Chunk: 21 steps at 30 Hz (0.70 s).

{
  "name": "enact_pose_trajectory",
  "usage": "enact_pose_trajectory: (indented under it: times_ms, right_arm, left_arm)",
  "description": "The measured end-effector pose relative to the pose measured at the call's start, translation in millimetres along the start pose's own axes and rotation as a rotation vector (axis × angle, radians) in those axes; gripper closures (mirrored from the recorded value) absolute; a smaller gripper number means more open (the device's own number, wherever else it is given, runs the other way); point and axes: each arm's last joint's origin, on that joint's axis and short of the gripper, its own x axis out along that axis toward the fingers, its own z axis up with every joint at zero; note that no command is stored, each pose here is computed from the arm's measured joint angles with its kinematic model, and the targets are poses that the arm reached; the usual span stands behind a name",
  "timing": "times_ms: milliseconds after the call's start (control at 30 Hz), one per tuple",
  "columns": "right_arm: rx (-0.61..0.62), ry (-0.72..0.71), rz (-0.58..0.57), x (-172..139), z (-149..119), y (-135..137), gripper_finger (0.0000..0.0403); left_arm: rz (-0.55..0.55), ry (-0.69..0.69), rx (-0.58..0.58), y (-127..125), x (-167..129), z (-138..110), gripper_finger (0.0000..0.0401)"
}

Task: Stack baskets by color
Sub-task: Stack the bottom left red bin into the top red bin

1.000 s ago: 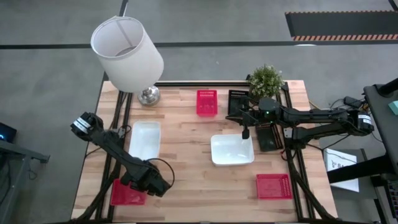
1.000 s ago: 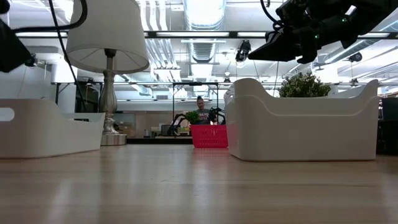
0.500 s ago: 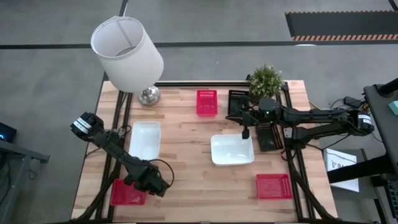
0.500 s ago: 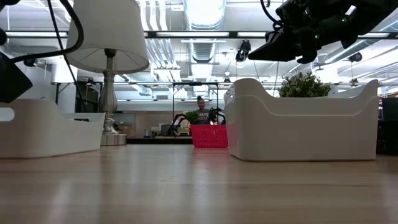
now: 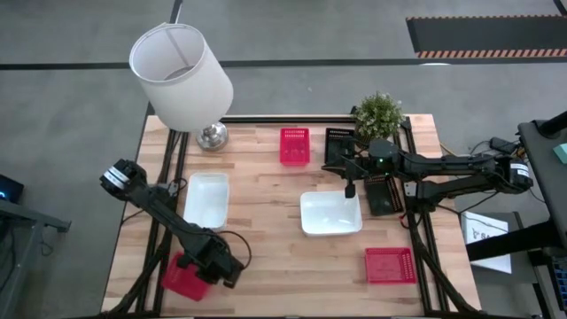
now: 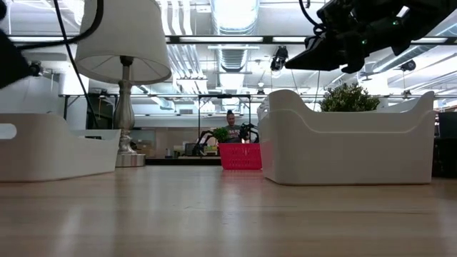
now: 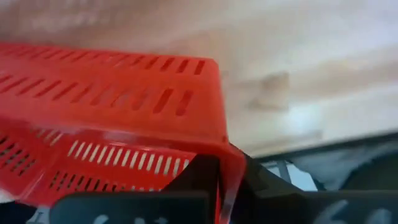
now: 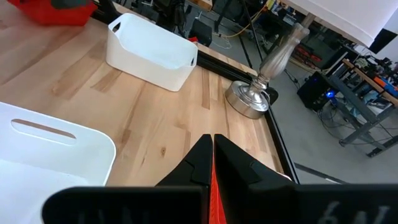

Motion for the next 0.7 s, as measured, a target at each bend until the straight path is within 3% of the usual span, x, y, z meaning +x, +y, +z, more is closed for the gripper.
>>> enact_pose_trajectory:
  times_ms: [367,600,700]
  right_arm:
    - [0.005,-0.010,-0.006,-16.2,3.7,1.3,0.0394]
    - [0.019,-0.039,-0.017,-28.1,3.3,4.3,0.0394]
    - [0.031,-0.070,0.012,-31.1,4.7,5.4,0.0394]
  left_arm:
    - [-0.078,0.005,0.036,-24.4,-48.5,-31.7,0.0401]
    - [-0.206,-0.198,0.168,-39.6,-87.5,-44.5,0.0401]
    - [-0.268,-0.323,0.281,-47.6,-103.7,-40.4,0.0401]
